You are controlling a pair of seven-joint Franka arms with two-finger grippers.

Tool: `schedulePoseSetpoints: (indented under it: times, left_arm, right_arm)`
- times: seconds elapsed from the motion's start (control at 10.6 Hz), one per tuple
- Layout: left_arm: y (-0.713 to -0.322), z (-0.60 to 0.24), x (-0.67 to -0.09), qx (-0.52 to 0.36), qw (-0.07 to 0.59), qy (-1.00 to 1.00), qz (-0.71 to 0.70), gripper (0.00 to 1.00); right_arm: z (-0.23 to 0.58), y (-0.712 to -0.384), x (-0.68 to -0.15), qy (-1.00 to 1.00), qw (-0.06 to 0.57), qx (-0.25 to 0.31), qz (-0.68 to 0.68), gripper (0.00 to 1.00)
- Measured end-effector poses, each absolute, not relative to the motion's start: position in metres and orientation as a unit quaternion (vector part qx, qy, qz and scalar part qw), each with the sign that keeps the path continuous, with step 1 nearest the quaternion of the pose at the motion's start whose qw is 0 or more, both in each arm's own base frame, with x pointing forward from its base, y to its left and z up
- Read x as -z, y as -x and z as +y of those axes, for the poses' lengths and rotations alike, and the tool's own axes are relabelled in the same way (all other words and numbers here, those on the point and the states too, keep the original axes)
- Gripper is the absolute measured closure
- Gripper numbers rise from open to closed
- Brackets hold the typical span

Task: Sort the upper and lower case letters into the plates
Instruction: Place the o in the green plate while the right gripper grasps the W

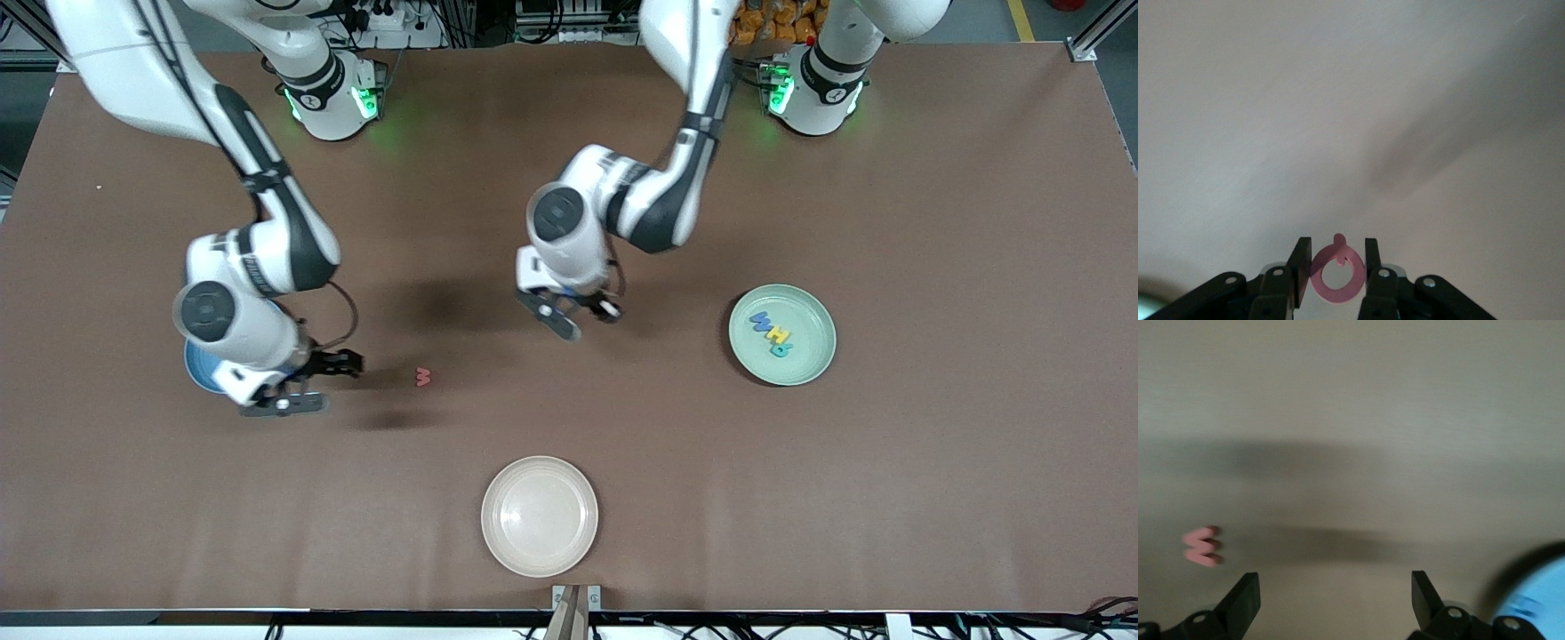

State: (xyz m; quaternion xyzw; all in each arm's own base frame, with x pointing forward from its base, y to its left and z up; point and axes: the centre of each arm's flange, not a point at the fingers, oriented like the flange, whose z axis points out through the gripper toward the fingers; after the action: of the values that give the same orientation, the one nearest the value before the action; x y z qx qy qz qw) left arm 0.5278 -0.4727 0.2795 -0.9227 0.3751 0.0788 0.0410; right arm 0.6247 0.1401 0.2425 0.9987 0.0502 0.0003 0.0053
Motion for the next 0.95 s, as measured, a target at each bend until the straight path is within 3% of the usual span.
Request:
schedulePoseSetpoints:
  times: [0.28,0.47,0.76,0.95]
  left_arm:
    - [-0.592,-0.346,-0.320,-0.135,-0.001,0.918,0.373,0.63]
    - [-0.614,-0.250,-0.323,-0.158,-0.016,0.916,0.370,0.63]
    - [-0.611,-0.144,-0.301,-0.155,-0.042,0.923,0.350,0.63]
    - [-0.603,-0.123,-0.268,-0.133,-0.038,0.928,0.345,0.63]
  right_arm:
    - [0.174,-0.628,-0.221,-1.000,0.000,0.000,0.022,0.00]
    - [0.204,-0.631,-0.213,-1.000,-0.003,-0.002,0.006,0.00]
    - [0.234,-0.623,-0.191,-1.000,-0.008,-0.002,-0.002,0.00]
    - [0.242,-0.620,-0.182,-1.000,-0.010,-0.003,-0.002,0.00]
